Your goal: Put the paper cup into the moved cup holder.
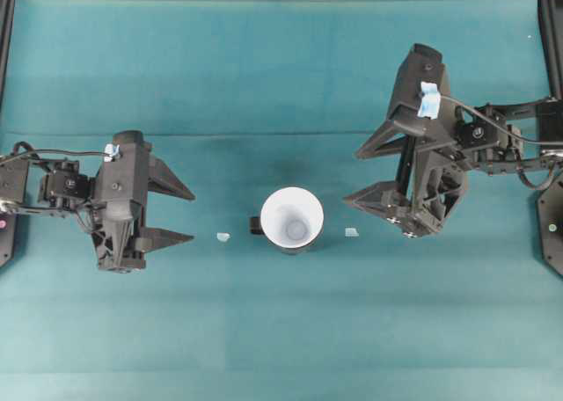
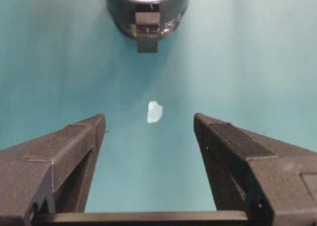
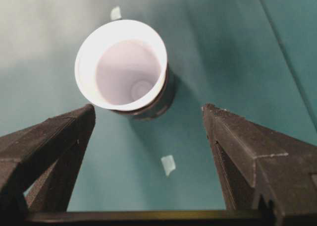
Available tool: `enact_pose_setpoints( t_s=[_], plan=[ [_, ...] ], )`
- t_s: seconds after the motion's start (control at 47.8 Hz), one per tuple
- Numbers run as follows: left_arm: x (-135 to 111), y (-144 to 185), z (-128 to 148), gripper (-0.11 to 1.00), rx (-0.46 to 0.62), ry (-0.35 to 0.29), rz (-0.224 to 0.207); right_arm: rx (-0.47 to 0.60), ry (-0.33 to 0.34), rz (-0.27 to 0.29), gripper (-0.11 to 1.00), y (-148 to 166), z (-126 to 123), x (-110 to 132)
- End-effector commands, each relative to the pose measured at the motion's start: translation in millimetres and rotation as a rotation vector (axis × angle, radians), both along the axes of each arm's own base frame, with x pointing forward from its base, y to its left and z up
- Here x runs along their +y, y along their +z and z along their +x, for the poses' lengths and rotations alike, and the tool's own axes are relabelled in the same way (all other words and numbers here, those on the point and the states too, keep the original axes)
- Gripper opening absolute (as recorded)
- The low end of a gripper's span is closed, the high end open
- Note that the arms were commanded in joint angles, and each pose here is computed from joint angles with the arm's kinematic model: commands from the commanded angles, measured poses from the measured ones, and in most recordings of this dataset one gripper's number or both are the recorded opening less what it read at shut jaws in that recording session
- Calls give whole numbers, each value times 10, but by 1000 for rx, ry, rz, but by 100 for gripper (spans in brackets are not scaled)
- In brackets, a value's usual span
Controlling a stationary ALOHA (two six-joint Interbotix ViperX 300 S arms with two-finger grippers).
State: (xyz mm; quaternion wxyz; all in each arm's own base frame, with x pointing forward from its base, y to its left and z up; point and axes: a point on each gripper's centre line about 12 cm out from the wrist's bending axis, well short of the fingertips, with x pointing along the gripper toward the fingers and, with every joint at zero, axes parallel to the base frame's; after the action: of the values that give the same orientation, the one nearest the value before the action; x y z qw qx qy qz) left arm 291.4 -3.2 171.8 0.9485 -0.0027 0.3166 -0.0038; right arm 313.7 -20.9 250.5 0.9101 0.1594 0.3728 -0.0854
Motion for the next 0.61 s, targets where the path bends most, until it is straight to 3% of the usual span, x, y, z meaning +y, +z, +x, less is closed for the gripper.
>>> enact_pose_setpoints(
  t_s=[0.0, 0.586],
  plan=[
    [-5, 87, 42, 76, -31, -4, 3, -21, 12, -12, 85, 66, 12, 8],
    [-5, 87, 42, 76, -31, -3, 2, -16, 13, -10, 85, 54, 6, 13]
  ],
)
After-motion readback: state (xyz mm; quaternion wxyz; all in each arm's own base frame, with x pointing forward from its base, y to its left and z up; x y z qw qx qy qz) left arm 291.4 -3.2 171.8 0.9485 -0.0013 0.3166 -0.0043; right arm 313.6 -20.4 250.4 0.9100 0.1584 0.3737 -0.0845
